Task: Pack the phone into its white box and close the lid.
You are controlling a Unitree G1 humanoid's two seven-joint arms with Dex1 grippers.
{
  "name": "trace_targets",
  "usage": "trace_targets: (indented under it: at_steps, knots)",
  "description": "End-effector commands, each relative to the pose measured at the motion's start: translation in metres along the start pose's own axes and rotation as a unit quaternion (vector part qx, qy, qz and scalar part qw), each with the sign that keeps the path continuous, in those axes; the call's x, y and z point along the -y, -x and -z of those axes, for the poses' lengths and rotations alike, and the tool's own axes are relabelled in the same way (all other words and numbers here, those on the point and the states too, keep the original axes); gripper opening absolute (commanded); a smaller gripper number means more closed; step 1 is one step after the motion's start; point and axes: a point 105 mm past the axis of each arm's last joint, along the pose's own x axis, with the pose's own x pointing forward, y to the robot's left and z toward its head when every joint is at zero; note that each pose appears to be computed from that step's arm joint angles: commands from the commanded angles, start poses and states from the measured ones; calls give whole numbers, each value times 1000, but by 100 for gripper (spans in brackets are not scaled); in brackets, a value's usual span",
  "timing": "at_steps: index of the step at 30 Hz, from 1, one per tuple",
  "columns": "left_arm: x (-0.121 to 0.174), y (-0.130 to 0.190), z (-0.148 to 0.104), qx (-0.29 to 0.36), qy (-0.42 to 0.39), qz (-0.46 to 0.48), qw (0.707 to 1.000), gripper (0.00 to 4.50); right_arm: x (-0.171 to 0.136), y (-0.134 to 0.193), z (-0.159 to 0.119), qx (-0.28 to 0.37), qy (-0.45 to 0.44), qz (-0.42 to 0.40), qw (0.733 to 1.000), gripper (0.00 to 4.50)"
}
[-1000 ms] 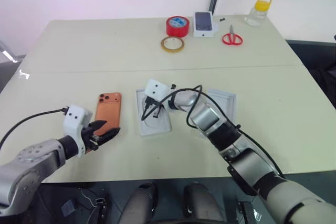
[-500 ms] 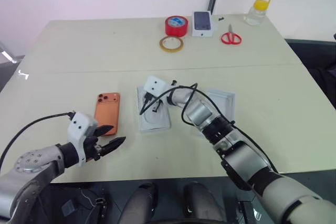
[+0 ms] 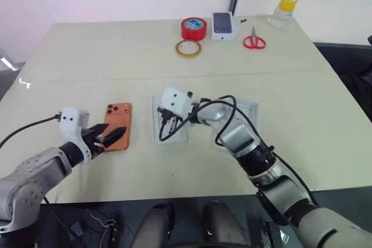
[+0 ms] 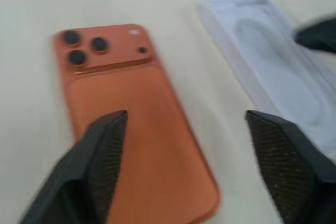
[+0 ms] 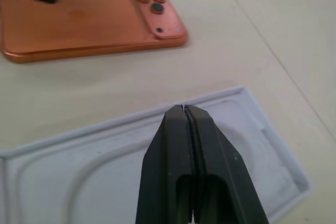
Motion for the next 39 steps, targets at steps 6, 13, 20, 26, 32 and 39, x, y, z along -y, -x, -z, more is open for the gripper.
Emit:
trace_targets:
  at_steps: [6, 13, 20, 26, 32, 39]
  knots:
    - [-43, 0, -12, -9, 125, -103, 987, 443, -20, -30, -35, 11, 45, -18, 999, 0]
    - [-34, -11, 10, -106, 142, -82, 981, 443, -44, -50, -26, -42, 70, -70, 994, 0]
    - [0, -19, 24, -155, 141, -6, 978, 443, -48, -59, -22, -69, 88, -90, 990, 0]
    - [24, -23, 37, -175, 139, 34, 974, 443, -46, -59, -19, -71, 97, -94, 988, 0]
    - [47, -31, 38, -160, 174, 86, 968, 443, -44, -53, -14, -73, 96, -98, 988, 0]
    - [52, -37, 33, -147, 195, 97, 965, 443, -43, -51, -10, -76, 94, -95, 988, 0]
